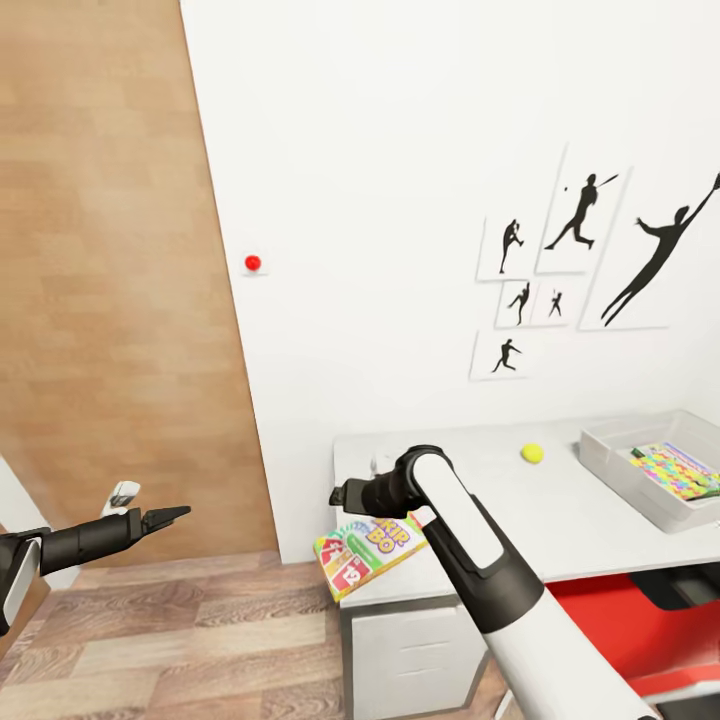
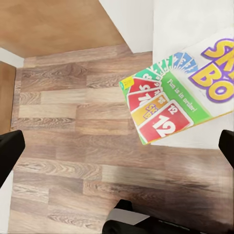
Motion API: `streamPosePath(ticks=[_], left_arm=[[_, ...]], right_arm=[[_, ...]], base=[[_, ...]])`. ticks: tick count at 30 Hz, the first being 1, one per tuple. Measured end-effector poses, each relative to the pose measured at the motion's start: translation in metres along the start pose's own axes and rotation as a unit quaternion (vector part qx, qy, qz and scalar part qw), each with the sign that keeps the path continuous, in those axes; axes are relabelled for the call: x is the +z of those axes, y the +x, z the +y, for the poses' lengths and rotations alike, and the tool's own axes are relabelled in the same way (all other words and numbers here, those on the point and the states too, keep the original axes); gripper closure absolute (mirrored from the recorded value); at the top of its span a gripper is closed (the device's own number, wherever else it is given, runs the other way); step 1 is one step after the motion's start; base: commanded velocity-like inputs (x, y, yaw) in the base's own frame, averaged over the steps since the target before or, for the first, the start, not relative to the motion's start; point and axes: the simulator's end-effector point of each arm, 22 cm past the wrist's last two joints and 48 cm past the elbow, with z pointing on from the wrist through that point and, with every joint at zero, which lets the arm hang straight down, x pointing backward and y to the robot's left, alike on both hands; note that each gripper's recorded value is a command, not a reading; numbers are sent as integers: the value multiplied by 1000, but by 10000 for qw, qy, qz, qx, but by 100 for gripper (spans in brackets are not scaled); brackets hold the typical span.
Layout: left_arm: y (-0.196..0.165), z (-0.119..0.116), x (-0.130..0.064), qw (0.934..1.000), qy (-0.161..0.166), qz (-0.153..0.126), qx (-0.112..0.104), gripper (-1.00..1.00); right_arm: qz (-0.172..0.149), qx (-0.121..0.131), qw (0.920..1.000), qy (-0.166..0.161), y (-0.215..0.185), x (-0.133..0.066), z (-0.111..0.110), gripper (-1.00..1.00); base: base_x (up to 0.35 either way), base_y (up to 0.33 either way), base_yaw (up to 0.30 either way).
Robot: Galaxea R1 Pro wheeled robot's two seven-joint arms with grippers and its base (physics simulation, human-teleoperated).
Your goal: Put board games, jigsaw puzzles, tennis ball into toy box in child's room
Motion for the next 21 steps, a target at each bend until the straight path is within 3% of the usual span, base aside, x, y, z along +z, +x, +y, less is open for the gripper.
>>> streamPosePath(ticks=[21], left_arm=[[-8, -10, -6, 9999, 50, -89, 86, -100]], right_arm=[[29, -49, 10000, -7, 8, -5, 4, -100]], base=[[-98, 29, 0]])
